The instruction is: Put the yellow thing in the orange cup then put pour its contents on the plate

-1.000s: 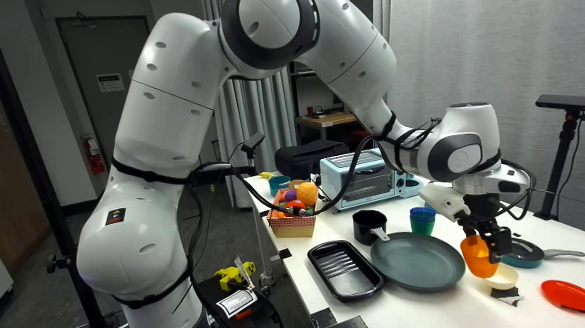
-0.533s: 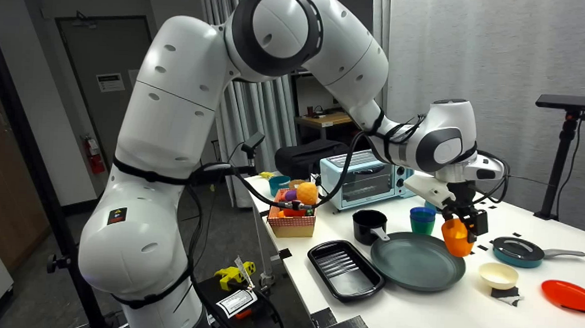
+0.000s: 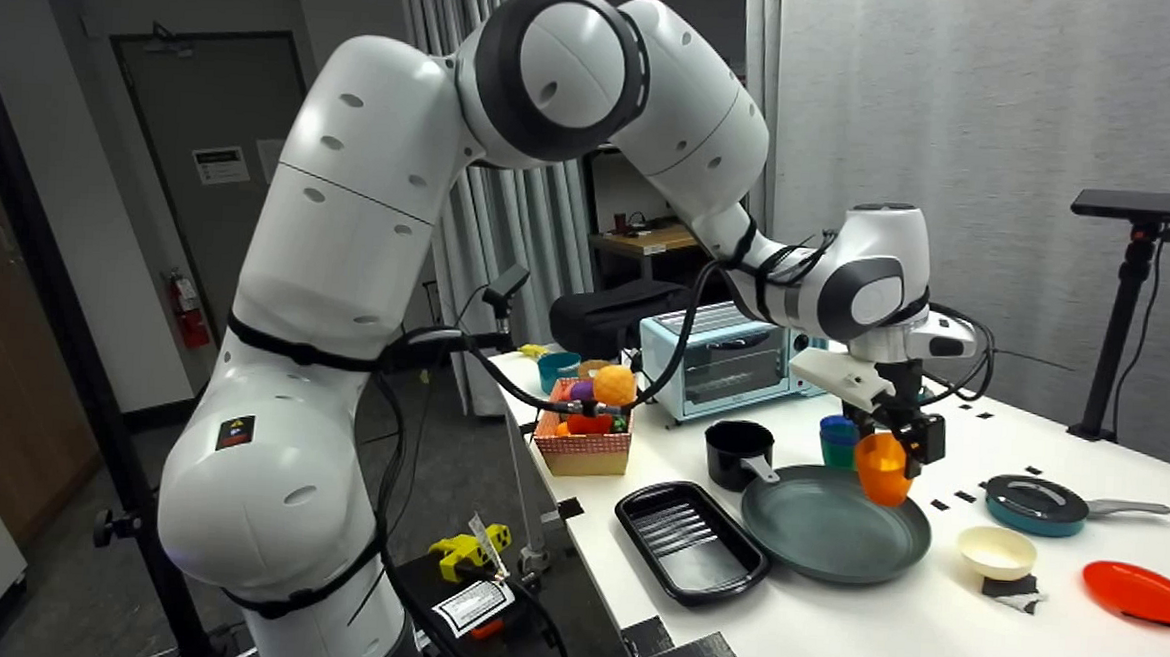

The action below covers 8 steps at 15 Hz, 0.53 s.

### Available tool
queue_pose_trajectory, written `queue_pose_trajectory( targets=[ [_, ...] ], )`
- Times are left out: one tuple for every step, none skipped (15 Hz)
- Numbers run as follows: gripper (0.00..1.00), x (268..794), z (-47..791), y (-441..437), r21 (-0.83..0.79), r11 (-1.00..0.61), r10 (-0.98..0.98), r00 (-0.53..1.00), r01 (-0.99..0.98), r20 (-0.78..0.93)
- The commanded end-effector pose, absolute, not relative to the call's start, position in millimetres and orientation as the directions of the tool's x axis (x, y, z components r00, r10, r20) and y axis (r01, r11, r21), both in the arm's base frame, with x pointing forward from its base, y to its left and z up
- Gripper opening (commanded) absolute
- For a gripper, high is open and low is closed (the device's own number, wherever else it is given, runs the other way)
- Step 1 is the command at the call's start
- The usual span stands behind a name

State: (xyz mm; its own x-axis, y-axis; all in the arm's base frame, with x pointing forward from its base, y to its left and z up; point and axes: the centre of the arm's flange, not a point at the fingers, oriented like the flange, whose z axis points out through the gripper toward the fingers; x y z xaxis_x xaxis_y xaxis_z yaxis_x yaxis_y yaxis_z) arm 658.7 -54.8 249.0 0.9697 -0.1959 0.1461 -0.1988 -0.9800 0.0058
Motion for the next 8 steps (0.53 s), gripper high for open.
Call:
queue_pose_trajectory(
  targets=[
    [0.52,669.0,251.8,-56.6,-0.005,-0.986,-0.166,0.979,-0.166,0.122],
    [0.52,669.0,252.0,-56.2,-0.011,-0.986,-0.164,0.979,-0.164,0.118],
    [0.77,659.3,249.6,-54.6,0.008,-0.983,-0.181,0.974,-0.184,0.139],
    [0.77,659.6,249.8,-54.5,0.007,-0.983,-0.179,0.974,-0.181,0.138],
    [0.77,659.8,249.9,-54.3,0.007,-0.984,-0.177,0.974,-0.180,0.137],
    [0.77,659.9,249.9,-54.1,0.006,-0.984,-0.177,0.975,-0.179,0.137],
    [0.77,659.9,249.9,-54.1,0.006,-0.984,-0.176,0.975,-0.179,0.137],
    [0.77,659.9,249.9,-54.0,0.006,-0.984,-0.176,0.975,-0.178,0.137]
  ],
)
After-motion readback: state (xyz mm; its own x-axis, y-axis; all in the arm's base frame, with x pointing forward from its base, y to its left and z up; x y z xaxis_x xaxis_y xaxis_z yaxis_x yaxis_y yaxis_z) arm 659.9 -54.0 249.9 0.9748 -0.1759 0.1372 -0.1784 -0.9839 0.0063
